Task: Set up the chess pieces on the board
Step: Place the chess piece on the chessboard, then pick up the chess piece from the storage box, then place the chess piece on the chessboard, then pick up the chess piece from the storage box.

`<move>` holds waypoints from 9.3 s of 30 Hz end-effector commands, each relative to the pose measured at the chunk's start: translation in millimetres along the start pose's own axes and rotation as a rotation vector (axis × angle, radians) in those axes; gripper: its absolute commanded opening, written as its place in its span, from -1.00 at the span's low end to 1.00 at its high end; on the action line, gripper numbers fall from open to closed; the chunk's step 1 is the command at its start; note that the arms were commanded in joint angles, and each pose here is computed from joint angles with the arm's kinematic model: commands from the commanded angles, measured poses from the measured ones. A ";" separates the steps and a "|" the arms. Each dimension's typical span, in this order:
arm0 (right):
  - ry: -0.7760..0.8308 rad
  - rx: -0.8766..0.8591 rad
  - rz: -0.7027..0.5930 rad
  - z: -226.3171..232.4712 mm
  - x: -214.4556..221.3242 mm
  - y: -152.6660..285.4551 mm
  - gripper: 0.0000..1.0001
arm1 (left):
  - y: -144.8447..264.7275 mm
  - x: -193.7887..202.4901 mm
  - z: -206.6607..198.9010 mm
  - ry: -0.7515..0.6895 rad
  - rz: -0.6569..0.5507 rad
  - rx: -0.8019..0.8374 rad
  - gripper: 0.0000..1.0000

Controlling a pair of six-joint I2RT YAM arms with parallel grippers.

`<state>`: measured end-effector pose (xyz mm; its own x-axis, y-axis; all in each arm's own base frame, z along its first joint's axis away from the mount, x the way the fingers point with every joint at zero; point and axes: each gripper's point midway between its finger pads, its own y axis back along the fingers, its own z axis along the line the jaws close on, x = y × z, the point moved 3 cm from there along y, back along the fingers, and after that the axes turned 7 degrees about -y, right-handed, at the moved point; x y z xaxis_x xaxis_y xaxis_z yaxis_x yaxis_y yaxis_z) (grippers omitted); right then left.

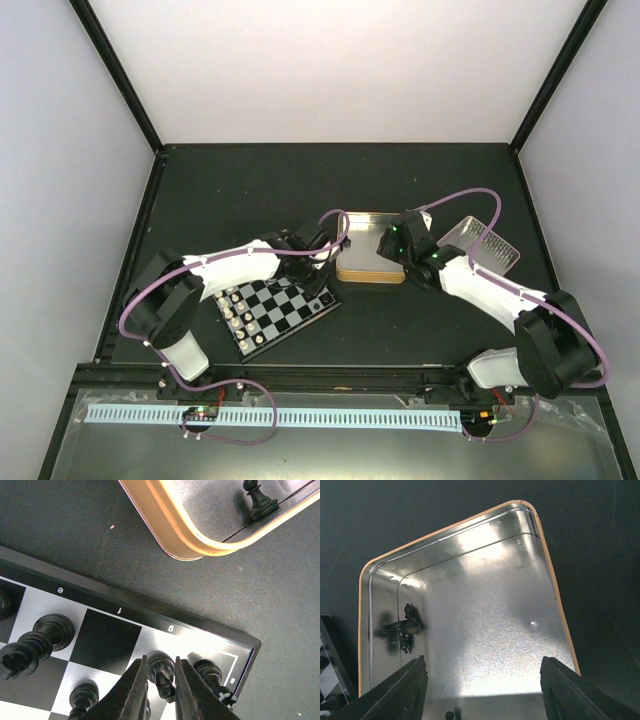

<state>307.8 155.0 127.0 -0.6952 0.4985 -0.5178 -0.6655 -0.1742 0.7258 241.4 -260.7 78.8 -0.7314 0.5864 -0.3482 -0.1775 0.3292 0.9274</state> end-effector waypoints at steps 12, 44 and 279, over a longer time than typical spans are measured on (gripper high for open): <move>-0.009 -0.012 -0.011 6.3 -7.7 2.8 0.25 | 9.0 -19.3 -12.0 -0.014 -0.064 0.059 -0.75; 0.317 -0.107 0.380 69.2 31.4 -77.5 -0.16 | 132.3 -47.6 32.1 0.219 -0.515 -0.038 -0.24; 0.172 0.072 0.354 67.1 40.0 -94.3 -0.16 | 238.5 -25.4 39.1 0.140 -1.040 -0.307 0.98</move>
<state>357.9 248.8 70.3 -0.9256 0.2436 -0.2898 -0.3540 -0.2851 0.8907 243.0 -164.6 297.5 -0.2157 0.0519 -0.9751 -0.8999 0.3771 0.2191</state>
